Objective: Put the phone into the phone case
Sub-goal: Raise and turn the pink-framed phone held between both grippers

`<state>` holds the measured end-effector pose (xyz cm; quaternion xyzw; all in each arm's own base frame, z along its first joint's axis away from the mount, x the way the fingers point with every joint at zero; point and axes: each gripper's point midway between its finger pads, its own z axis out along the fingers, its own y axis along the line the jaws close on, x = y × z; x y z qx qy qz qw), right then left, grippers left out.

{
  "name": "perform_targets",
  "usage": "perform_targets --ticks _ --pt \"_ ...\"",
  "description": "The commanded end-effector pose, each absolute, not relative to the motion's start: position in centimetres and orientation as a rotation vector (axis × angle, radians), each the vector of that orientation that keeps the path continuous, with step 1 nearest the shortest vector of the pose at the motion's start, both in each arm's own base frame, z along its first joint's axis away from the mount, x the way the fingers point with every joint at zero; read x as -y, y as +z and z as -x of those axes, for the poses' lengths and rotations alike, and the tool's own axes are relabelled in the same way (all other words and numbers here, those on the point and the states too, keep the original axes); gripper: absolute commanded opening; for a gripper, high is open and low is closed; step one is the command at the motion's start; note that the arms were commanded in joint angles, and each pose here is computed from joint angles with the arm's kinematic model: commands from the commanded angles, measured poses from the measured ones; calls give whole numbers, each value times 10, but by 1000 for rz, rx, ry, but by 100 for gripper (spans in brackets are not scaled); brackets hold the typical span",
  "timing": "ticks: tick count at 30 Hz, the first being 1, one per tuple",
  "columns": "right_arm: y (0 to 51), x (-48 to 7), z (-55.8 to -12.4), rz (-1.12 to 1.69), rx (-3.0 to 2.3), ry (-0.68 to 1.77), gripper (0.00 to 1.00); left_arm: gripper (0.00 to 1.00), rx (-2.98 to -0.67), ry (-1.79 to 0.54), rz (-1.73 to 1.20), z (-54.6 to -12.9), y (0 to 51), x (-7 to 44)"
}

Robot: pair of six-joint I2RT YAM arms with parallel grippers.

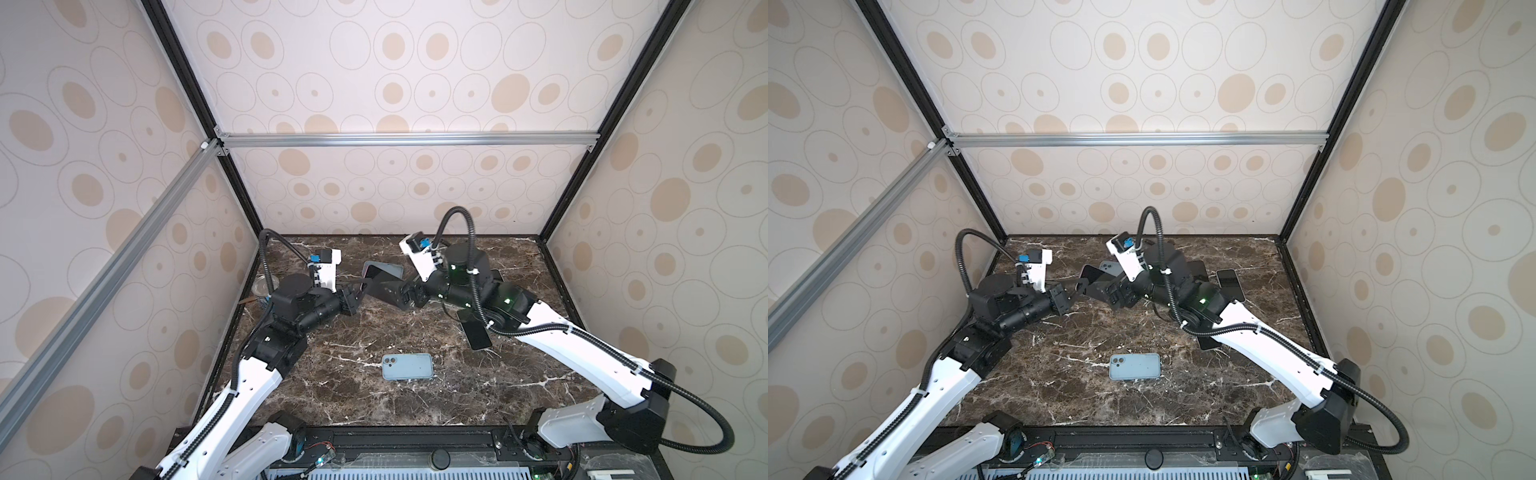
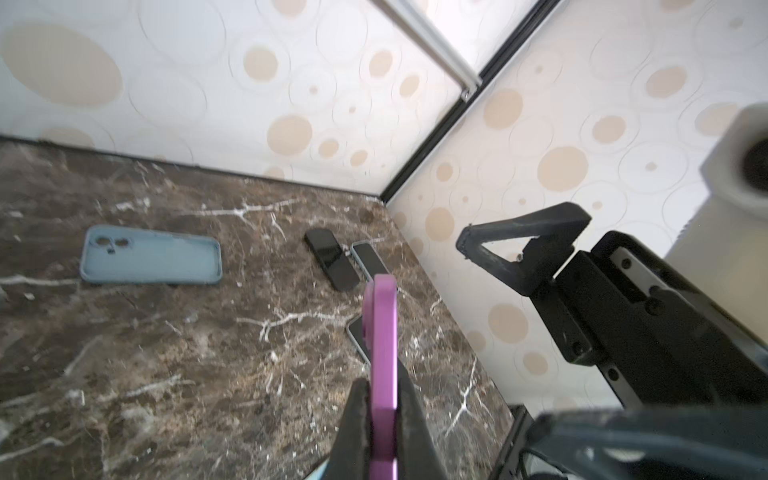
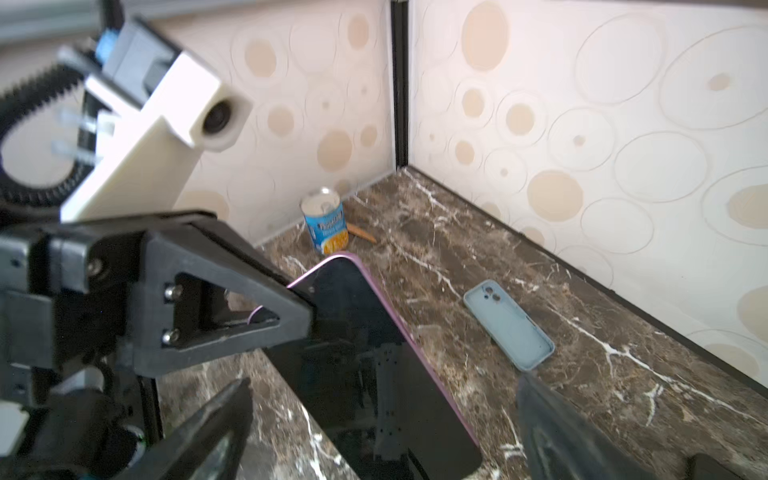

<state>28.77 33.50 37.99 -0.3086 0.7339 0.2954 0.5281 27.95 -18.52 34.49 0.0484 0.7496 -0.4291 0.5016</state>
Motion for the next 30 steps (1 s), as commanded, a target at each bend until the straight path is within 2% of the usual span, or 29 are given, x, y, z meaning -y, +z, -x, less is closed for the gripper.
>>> perform_targets --ticks 1,3,5,9,13,21,30 --pt "428 -304 -299 470 -1683 908 100 0 -1516 -1024 -76 -271 430 164" --pt "435 -286 -308 361 -1659 1009 99 0 -1441 -1043 -85 -260 447 160" --pt "440 -276 -310 317 -1617 1115 87 0 -1362 -1077 -106 -249 463 158" --pt "446 -271 -301 344 -1551 1211 77 0 -1192 -1155 -144 -222 490 153" --pt "458 -281 -283 441 -1458 1328 74 0 -1054 -1233 -155 -200 507 147" --pt "490 -305 -249 674 -1301 1599 66 0 -994 -1326 -162 -190 518 148" --pt "500 -330 -217 858 -1251 1662 62 0 -958 -1453 -190 -184 515 155"
